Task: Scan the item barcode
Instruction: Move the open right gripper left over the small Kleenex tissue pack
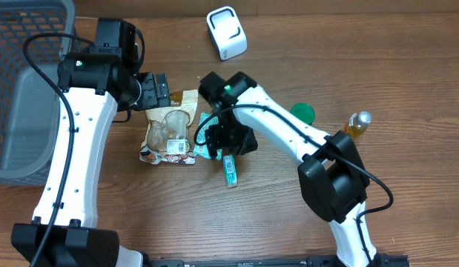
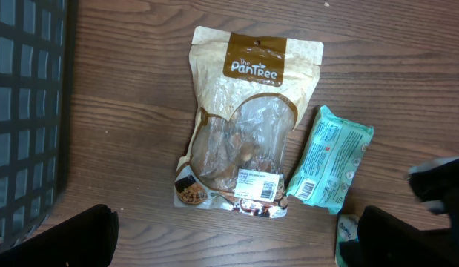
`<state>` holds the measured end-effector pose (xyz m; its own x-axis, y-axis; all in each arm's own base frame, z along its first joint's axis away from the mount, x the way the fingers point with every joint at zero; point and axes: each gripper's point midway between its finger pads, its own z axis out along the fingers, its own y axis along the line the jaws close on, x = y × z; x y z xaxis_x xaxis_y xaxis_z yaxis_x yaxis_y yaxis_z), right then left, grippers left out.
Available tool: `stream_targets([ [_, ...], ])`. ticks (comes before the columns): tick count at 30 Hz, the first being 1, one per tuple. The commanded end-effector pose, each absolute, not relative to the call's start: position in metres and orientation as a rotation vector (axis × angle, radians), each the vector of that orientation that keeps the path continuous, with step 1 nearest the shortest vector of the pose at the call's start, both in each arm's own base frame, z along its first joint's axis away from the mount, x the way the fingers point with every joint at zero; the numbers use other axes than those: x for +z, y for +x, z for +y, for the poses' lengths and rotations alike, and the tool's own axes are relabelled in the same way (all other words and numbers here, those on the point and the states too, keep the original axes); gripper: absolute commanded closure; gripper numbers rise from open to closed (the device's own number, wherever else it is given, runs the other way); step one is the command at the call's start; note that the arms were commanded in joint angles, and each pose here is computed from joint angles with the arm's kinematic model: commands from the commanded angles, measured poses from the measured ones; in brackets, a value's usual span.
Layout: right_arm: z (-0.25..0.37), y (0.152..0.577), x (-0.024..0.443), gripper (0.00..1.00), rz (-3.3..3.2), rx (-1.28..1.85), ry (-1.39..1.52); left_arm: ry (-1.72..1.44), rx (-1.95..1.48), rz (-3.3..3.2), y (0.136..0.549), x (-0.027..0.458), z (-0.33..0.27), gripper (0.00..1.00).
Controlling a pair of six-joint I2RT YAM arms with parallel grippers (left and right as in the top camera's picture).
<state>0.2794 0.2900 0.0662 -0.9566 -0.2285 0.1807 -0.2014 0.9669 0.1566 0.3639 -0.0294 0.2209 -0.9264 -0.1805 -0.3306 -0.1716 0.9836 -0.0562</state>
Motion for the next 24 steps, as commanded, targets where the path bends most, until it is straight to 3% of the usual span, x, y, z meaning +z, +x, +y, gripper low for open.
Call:
stream_targets([
  [1, 0.288, 0.27, 0.065, 0.27, -2.921, -0.148, 0.294, -0.241, -0.04, 2.799, 0.364, 0.218, -0.031, 0.01],
  [7, 0.287, 0.252, 0.047, 0.3, -2.894, -0.095, 0.297, -0.241, -0.04, 2.799, 0.364, 0.218, -0.031, 0.0],
  [11, 0.288, 0.248, 0.041, 0.5, -2.889, -0.091, 0.309, -0.241, -0.04, 2.799, 0.364, 0.218, -0.031, 0.0],
  [16, 0.284, 0.251, 0.04, 0.63, -2.907, -0.051, 0.311, -0.241, -0.04, 2.799, 0.364, 0.218, -0.031, 0.01],
  [24, 0.269, 0.262, 0.039, 0.72, -2.964, 0.078, 0.245, -0.241, -0.04, 2.799, 0.364, 0.218, -0.031, 0.0],
])
